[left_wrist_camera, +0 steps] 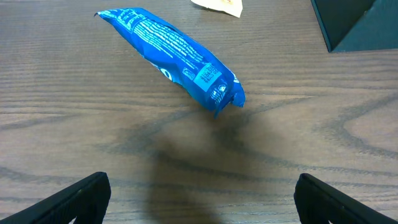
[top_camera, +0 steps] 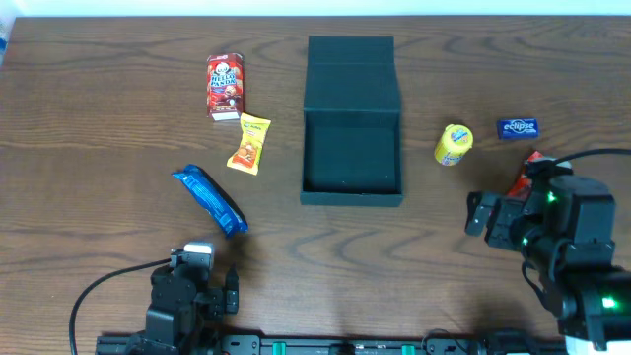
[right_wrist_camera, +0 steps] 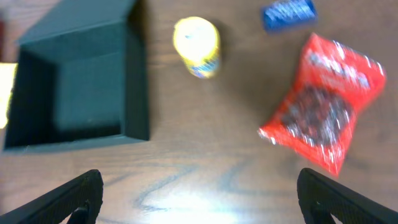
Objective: Pack container
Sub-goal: 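Move the right gripper to the red HACKS bag and grasp it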
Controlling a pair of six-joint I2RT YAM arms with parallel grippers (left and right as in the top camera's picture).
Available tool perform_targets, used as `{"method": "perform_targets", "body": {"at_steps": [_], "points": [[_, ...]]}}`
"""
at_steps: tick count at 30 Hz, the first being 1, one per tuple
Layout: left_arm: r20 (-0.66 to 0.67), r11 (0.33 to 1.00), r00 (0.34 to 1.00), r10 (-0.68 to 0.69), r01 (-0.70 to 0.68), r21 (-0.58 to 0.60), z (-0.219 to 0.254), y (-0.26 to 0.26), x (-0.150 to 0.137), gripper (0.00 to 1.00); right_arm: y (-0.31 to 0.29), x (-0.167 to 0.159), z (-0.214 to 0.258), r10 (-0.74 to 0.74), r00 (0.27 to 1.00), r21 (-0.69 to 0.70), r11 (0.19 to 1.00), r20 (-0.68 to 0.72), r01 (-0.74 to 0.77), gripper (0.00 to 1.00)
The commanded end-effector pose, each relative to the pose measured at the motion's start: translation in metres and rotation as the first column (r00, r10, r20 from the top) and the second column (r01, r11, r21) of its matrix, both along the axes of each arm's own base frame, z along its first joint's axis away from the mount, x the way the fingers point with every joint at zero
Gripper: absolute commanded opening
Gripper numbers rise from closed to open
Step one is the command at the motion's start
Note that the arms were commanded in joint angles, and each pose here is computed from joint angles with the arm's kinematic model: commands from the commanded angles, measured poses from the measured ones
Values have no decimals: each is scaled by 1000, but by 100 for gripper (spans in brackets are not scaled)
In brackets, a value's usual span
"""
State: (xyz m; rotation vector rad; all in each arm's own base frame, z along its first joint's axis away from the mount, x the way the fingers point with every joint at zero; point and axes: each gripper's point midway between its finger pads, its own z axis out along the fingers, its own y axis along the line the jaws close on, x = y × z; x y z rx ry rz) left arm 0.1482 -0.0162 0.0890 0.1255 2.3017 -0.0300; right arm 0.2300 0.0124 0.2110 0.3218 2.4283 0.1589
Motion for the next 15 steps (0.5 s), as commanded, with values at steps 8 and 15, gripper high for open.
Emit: {"method": "perform_targets", "body": {"at_steps": [8, 15], "points": [[-42, 1000, 999, -11, 11, 4, -14, -1, -4, 95, -71, -2, -48, -415, 876, -26, 906, -247, 422, 99], [-42, 1000, 999, -11, 11, 4, -14, -1, -4, 96, -96, 40, -79, -307, 908, 82, 936, -284, 342, 99]]}}
